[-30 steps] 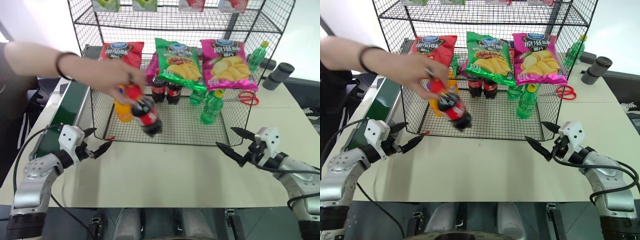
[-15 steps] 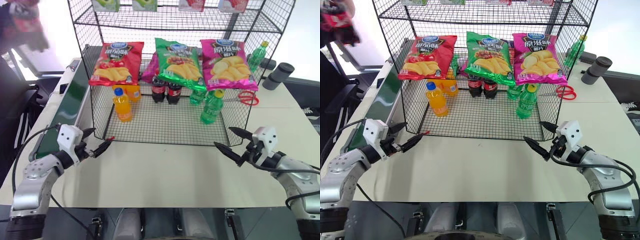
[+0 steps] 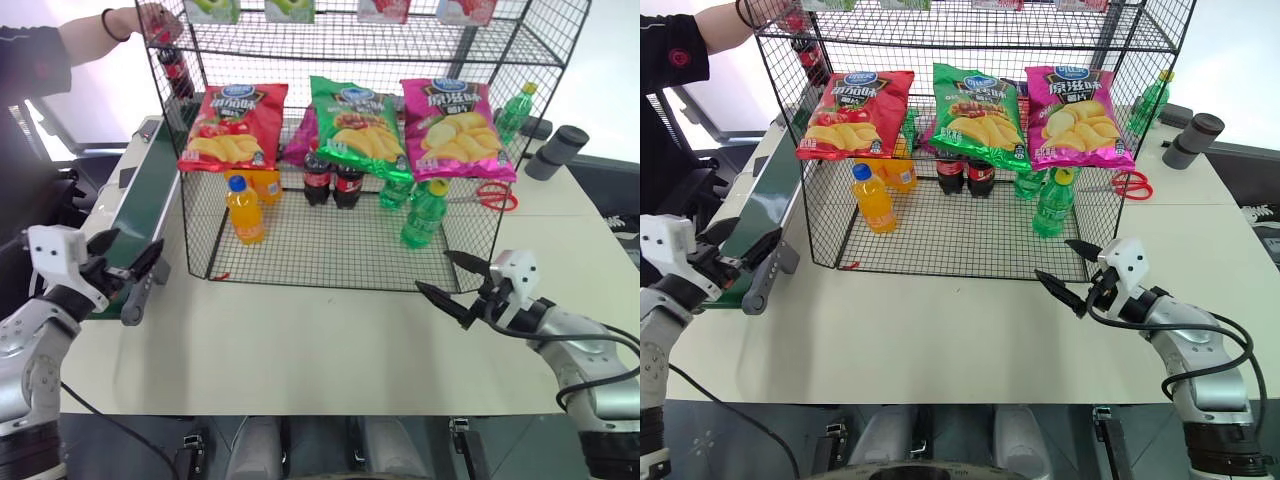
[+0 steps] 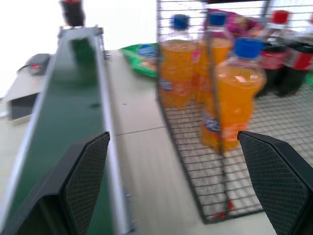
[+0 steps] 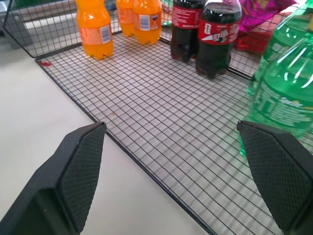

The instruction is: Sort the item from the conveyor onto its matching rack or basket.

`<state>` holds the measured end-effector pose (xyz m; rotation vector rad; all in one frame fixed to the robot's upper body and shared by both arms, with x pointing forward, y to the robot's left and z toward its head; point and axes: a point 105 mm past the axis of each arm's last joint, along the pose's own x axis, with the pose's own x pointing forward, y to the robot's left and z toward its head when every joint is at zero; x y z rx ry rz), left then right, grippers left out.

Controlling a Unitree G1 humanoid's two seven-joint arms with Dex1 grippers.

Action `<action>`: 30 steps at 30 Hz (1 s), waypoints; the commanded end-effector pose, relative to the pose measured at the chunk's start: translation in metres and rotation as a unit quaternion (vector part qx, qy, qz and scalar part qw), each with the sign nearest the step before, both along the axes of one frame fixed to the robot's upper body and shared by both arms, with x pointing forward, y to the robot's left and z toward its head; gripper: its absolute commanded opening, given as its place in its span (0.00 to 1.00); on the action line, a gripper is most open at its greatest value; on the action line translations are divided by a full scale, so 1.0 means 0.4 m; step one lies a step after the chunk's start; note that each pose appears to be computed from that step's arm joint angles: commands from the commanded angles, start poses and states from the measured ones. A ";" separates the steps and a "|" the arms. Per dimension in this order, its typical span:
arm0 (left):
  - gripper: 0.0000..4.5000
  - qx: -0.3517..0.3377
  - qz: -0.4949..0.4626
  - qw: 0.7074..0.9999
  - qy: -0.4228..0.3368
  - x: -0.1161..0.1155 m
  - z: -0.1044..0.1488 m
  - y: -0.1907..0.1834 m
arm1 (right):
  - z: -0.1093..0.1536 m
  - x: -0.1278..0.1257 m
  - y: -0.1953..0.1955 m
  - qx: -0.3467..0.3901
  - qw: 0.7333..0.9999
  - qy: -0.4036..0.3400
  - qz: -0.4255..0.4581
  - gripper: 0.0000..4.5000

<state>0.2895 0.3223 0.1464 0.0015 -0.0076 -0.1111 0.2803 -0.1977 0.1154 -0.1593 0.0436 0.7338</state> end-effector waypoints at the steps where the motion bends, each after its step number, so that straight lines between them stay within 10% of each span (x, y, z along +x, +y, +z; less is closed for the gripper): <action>1: 1.00 0.009 0.047 0.999 -0.023 0.003 0.005 0.026 | 0.044 0.000 0.064 0.010 0.999 -0.034 0.035 0.99; 30: 1.00 0.020 0.103 0.993 -0.054 0.056 -0.055 0.021 | 0.039 -0.110 0.321 0.090 0.979 -0.008 0.185 0.99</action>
